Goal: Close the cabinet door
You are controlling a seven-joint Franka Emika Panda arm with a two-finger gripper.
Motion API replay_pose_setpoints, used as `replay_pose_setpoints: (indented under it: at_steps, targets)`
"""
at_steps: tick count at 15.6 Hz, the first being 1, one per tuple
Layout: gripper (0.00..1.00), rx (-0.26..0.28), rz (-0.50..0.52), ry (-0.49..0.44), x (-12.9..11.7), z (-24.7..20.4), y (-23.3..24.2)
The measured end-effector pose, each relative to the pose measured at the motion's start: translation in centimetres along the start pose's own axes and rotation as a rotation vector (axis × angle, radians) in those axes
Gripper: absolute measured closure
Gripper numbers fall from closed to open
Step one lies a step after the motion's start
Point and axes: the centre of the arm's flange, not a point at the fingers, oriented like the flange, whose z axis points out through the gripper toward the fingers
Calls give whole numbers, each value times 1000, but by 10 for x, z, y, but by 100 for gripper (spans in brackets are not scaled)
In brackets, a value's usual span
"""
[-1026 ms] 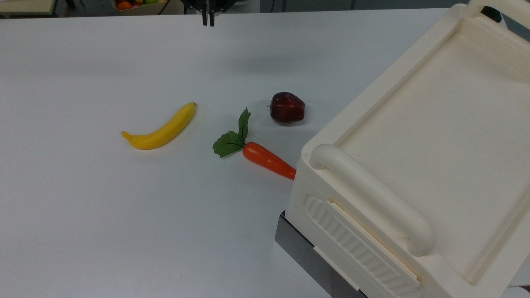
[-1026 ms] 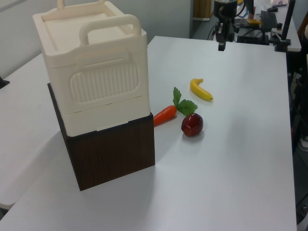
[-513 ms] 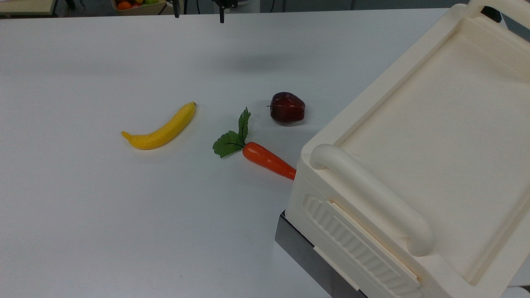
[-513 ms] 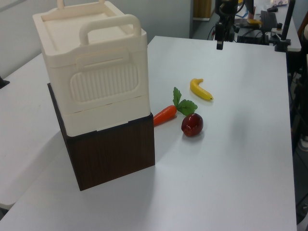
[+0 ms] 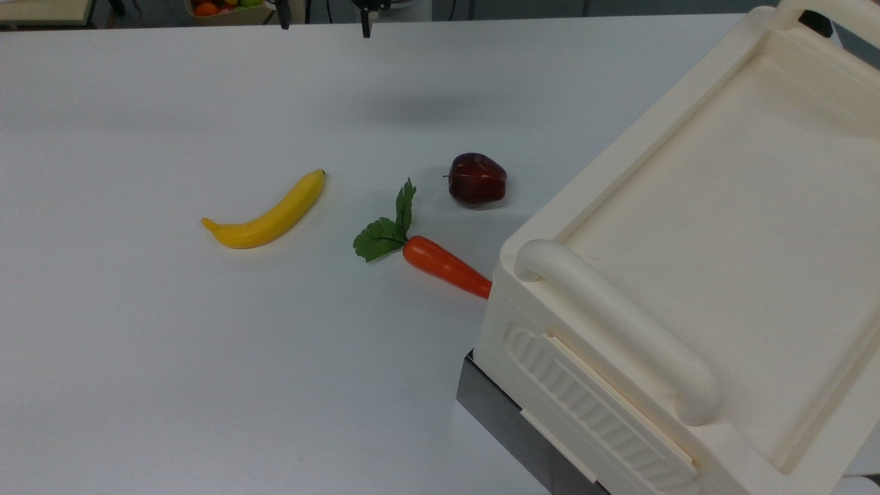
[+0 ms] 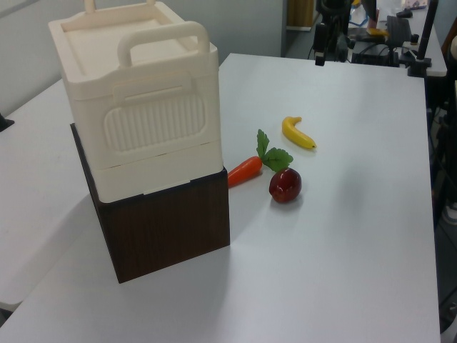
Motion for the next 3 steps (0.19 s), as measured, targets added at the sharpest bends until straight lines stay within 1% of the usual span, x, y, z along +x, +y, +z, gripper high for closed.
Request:
replay_pose_setpoints:
  at_steps: [3]
  targets:
    - [0,5,-1,-2,5,2,-1]
